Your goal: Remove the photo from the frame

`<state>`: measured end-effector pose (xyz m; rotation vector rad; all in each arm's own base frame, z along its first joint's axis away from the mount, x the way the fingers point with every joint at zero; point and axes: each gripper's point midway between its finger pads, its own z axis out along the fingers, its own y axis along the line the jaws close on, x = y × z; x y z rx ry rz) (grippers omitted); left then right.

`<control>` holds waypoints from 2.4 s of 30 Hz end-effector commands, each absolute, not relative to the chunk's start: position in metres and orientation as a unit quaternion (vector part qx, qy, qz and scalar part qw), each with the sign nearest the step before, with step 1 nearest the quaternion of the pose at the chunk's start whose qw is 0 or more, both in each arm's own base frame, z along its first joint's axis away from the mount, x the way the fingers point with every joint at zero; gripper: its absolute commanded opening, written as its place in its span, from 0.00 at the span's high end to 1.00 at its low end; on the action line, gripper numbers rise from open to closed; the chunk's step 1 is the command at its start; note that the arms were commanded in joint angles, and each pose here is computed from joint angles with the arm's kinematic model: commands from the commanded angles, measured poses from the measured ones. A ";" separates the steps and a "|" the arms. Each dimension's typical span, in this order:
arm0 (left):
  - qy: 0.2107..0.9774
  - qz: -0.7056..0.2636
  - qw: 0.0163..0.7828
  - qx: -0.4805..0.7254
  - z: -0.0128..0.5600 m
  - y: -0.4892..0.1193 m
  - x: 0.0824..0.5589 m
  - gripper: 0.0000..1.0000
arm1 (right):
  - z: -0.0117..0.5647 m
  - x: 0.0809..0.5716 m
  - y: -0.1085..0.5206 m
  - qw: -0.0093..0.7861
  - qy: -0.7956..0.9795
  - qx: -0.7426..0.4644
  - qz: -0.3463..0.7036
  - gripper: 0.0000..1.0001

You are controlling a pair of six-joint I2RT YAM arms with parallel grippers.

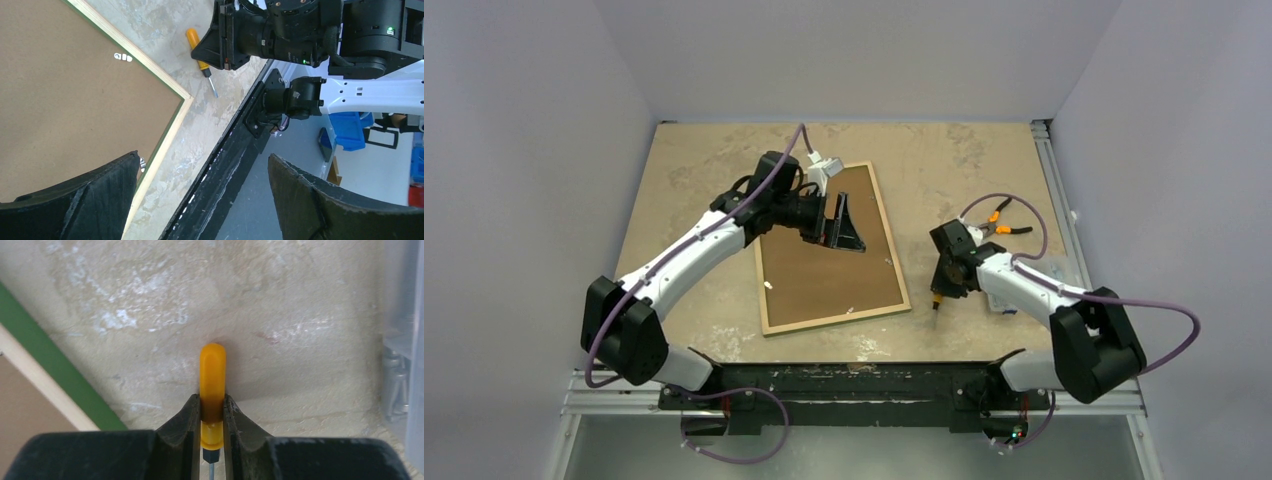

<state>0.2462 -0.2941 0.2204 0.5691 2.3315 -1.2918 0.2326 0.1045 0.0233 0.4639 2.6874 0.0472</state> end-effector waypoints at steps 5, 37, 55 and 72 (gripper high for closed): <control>0.818 -0.501 0.172 0.224 0.219 -0.322 0.238 0.05 | 0.130 0.272 0.178 0.336 0.878 0.176 0.293 1.00; 0.826 -0.476 0.102 0.286 0.186 -0.367 0.195 0.35 | 0.221 0.251 0.220 0.364 0.695 0.198 0.588 1.00; 0.809 -0.480 0.133 0.312 0.195 -0.365 0.195 1.00 | 0.205 0.237 0.209 0.387 0.786 0.094 0.473 0.52; 0.622 -0.624 0.038 0.470 0.257 -0.328 0.084 1.00 | 0.276 0.118 0.225 0.294 0.739 -0.267 0.544 0.24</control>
